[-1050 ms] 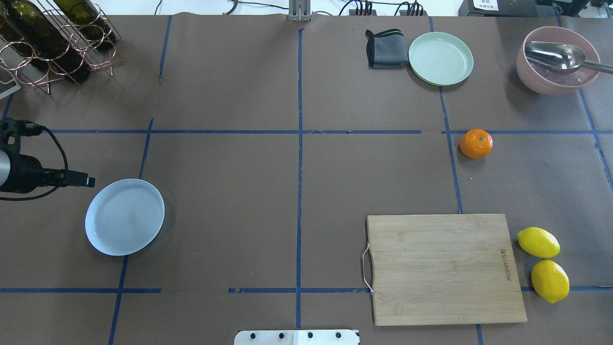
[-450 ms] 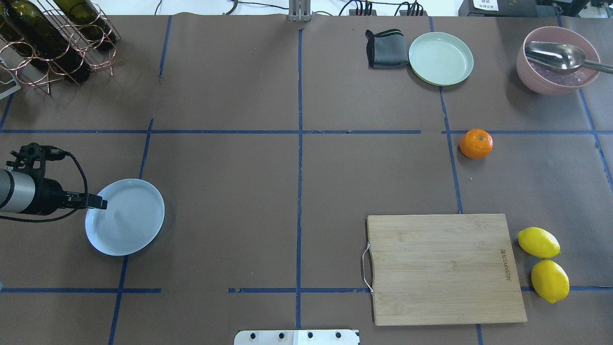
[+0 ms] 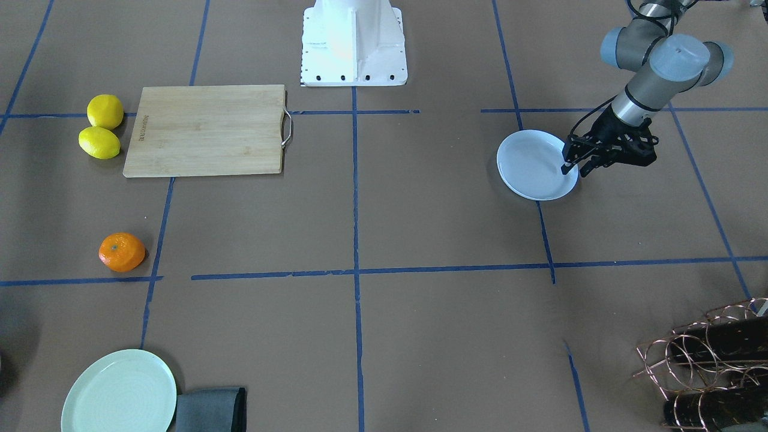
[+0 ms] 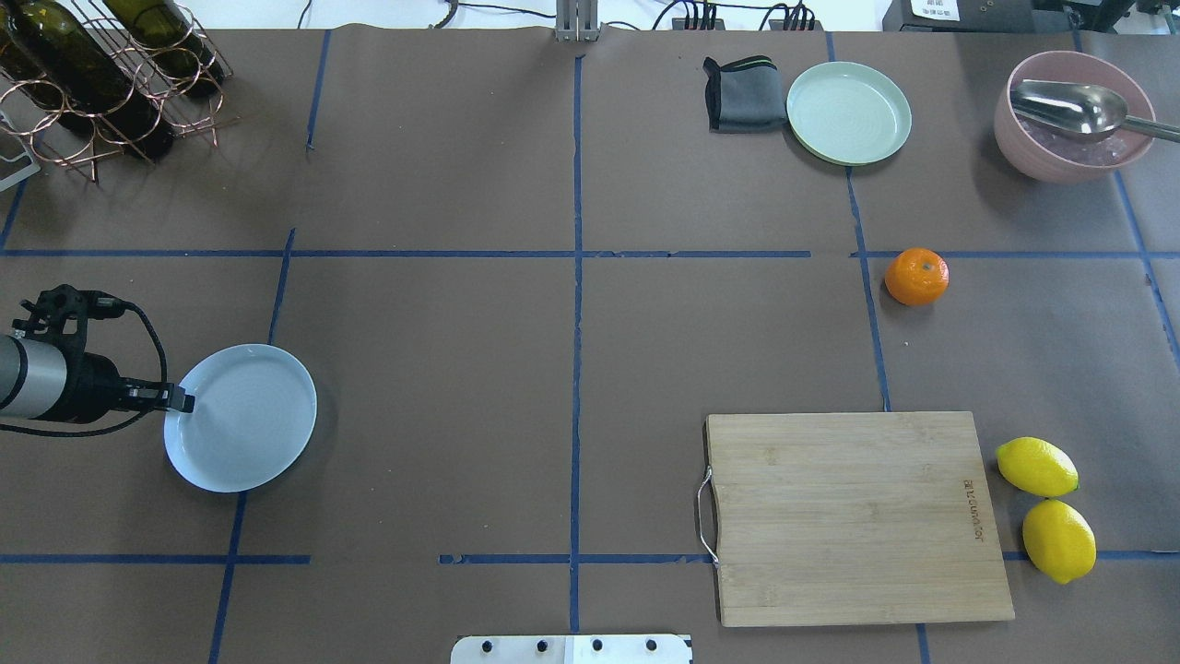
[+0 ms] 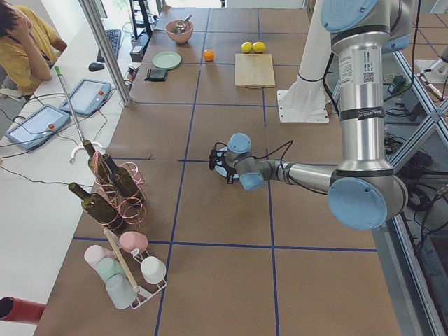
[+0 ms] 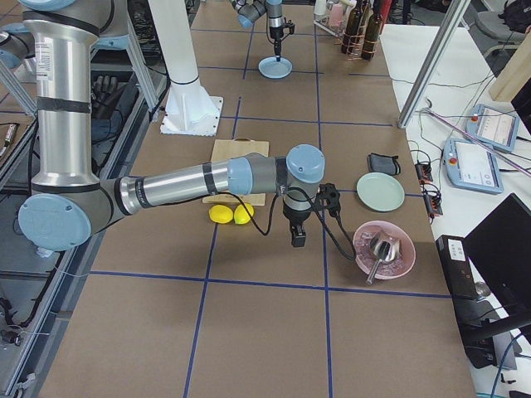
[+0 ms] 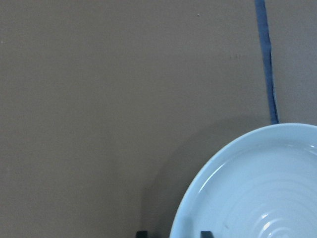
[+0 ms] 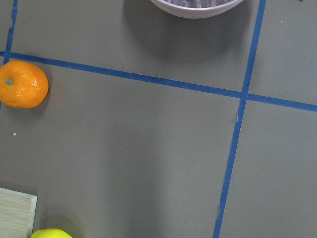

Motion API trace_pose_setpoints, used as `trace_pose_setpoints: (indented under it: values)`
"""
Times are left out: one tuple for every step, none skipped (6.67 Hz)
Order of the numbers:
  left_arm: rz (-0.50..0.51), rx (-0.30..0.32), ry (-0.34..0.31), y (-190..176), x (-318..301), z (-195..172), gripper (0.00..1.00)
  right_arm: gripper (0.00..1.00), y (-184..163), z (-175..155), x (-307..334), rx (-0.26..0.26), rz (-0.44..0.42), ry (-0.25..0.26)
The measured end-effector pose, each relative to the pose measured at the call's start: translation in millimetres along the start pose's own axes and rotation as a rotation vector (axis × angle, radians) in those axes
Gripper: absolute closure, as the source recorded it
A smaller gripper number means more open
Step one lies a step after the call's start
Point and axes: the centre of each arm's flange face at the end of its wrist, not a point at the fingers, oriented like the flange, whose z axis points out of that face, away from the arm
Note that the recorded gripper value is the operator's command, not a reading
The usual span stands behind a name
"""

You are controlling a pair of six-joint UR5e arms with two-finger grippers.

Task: Pick orange to plate
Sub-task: 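Lower the left gripper to the rim of the white plate, then push the white plate with the left gripper toward the table center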

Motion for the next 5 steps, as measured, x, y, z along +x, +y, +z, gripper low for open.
trace_pose_setpoints:
  values:
    - [0.003,0.000,0.000,1,0,-2,1.00,0.00,0,0,0,-0.001,0.001,0.000]
    - [0.009,0.007,0.009,-1,3,-6,1.00,0.00,1,1,1,-0.002,0.002,0.000]
    - [0.020,0.025,0.035,-6,16,-16,1.00,0.00,1,1,1,-0.003,0.003,0.000]
    - [0.028,0.053,0.065,-15,31,-28,1.00,0.00,1,1,1,-0.003,0.003,0.000]
    - [0.027,0.094,0.087,-33,44,-37,1.00,0.00,1,1,1,-0.002,0.003,0.000]
